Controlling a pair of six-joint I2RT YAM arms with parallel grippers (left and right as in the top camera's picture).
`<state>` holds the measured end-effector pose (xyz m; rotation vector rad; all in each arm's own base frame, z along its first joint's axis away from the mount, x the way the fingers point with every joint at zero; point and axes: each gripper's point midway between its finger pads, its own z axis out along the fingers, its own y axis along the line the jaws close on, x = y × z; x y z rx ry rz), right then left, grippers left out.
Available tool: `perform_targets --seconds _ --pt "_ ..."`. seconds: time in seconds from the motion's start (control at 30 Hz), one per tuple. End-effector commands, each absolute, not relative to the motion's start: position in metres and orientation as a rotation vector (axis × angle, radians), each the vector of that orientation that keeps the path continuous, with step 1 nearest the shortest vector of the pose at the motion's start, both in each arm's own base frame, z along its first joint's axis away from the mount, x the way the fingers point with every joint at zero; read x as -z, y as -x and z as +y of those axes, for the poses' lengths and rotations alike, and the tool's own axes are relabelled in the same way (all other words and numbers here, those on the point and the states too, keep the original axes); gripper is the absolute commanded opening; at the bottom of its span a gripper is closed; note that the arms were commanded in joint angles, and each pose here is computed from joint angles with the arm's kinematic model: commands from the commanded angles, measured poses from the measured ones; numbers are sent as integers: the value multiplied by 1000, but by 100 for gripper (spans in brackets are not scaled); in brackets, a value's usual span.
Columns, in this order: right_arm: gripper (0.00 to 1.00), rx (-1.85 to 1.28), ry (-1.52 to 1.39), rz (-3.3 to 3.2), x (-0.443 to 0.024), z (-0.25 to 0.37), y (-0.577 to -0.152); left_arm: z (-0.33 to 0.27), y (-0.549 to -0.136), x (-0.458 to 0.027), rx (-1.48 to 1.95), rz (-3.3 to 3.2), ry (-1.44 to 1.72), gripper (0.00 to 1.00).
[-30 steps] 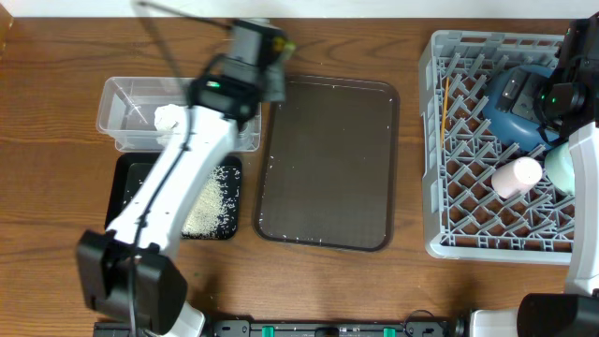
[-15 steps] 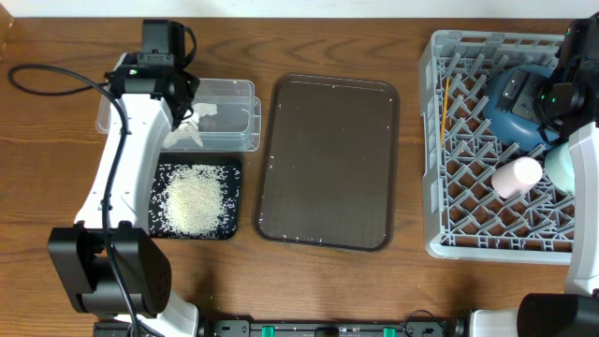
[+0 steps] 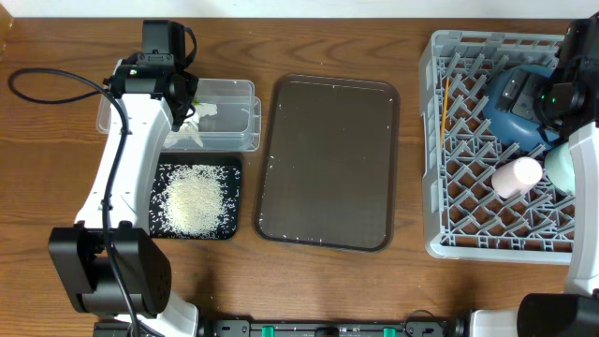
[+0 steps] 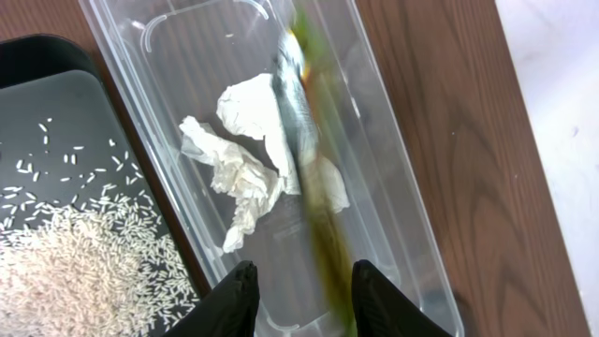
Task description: Sort waste into correct bins and load items into the dishwasher rack
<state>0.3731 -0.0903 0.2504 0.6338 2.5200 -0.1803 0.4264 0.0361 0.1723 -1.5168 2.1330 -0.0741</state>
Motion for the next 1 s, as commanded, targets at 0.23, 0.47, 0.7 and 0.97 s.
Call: perform_targets --seconds 0.23,0.47,0.7,0.97 --pt "99 181 -658 2515 -250 -92 -373 33 -419 -163 55 2185 1526 51" --pt "99 181 -658 2515 -250 -92 -373 21 -395 -201 133 2276 1368 51" --pt "99 181 -658 2515 -250 -92 -373 23 -331 -267 152 2263 1218 52" --pt "99 181 -658 2515 -250 -92 -373 17 -229 -277 127 2335 1211 46"
